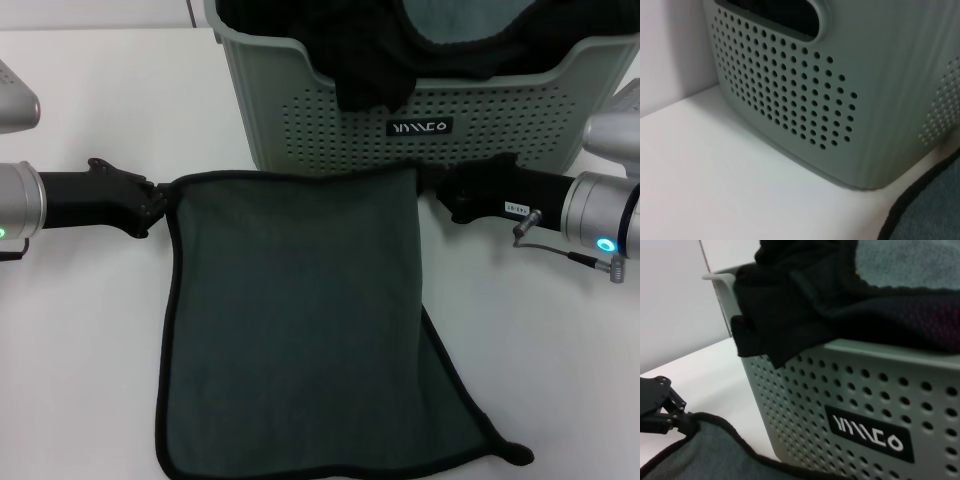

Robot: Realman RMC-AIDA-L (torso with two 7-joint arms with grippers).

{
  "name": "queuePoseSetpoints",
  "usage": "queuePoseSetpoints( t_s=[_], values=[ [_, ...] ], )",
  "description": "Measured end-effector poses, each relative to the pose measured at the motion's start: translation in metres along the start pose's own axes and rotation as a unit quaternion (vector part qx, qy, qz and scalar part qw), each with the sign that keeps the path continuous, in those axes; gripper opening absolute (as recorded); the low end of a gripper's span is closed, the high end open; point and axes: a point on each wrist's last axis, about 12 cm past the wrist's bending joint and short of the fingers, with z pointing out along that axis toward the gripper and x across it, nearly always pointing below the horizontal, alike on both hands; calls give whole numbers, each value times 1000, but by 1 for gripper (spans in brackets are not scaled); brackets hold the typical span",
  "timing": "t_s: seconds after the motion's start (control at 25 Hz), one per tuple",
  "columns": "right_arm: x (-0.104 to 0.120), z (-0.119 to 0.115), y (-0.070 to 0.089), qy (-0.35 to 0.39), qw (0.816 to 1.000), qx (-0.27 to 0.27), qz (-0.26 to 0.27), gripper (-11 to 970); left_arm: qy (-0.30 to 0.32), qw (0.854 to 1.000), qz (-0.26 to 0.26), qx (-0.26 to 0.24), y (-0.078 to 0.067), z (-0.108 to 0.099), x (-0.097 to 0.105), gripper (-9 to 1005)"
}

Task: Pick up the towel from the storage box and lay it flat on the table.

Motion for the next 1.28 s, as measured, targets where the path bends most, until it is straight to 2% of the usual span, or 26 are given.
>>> queuePoseSetpoints(
  t_s=[0.48,0.72,0.92,1.0,1.04,1.12,1.24,1.28],
  values=[
    [8,-4,-2,2,999,5,52,7,-2,1000,-4,-17,0,3,2,39],
    [13,-15,3,-6,997,-28,65,165,-17,999,-31,-24,-2,1,8,183],
    [13,-34,1,-32,995,-55,82,389,-36,997,-58,-28,-3,-3,14,300],
    [13,-44,1,-46,993,-73,82,544,-46,997,-65,-25,-5,-5,16,345],
    [13,-49,2,-56,992,-85,76,621,-53,996,-69,-19,-7,-7,17,367],
    [10,-61,6,-80,989,-119,48,697,-70,995,-69,-2,-12,-10,18,413],
    [5,-78,18,-113,975,-189,-13,810,-120,990,-46,61,-30,-17,16,503],
    [3,-83,21,-121,970,-211,-29,813,-143,985,-30,91,-39,-21,15,538]
  ],
)
